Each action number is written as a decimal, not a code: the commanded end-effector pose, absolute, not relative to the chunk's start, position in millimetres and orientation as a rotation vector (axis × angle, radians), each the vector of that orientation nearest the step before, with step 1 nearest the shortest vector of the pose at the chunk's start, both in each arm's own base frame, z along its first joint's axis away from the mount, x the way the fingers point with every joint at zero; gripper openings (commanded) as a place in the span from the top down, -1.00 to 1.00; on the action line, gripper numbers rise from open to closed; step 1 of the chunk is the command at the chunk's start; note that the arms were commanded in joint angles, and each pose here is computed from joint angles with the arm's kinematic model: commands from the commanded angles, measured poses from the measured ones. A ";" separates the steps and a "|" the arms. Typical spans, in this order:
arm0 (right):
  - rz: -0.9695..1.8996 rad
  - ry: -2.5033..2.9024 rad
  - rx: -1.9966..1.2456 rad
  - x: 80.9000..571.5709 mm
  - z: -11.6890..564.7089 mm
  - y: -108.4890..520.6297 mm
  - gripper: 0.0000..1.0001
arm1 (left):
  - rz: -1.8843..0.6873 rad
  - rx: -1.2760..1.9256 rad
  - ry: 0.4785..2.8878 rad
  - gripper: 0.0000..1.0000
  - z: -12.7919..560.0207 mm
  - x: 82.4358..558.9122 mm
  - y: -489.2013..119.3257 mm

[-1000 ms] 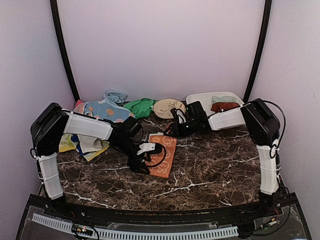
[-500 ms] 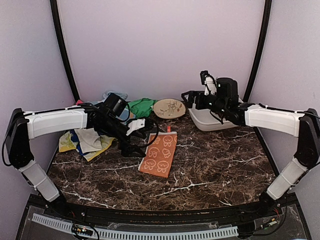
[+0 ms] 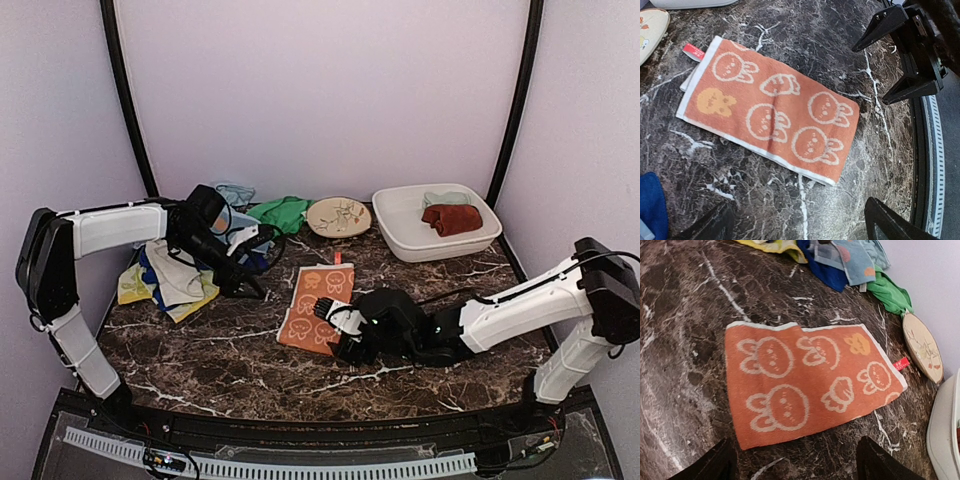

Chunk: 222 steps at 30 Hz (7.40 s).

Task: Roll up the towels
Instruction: Pick up the towel from the center of the board, then roll the towel at the center of the board.

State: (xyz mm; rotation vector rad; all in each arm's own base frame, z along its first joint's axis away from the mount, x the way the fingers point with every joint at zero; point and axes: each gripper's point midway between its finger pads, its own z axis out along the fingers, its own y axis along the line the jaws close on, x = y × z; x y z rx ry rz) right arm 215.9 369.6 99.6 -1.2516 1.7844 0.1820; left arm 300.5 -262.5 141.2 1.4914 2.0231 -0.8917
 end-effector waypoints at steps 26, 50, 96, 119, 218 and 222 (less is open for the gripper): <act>0.318 1.803 -1.517 200.3 29.8 415.3 0.82 | -0.902 1.538 2.022 -0.86 121.0 266.8 -234.3; 1.581 2.336 -1.021 191.6 55.9 410.5 1.00 | -0.655 1.971 1.607 -0.76 90.6 233.1 -332.7; 0.819 1.983 -1.045 224.8 92.0 343.3 0.10 | -1.202 1.758 2.169 1.00 59.6 212.2 -343.2; -0.292 1.213 -1.746 174.9 54.7 417.2 0.29 | -1.165 1.727 2.422 1.00 20.0 227.6 -344.4; 0.354 1.711 -0.836 232.9 151.4 289.2 -0.95 | -1.435 1.724 2.462 1.00 37.4 217.8 -330.4; 0.038 1.520 -1.256 185.4 122.2 327.6 -0.76 | -1.459 1.667 2.553 1.00 31.8 225.5 -335.7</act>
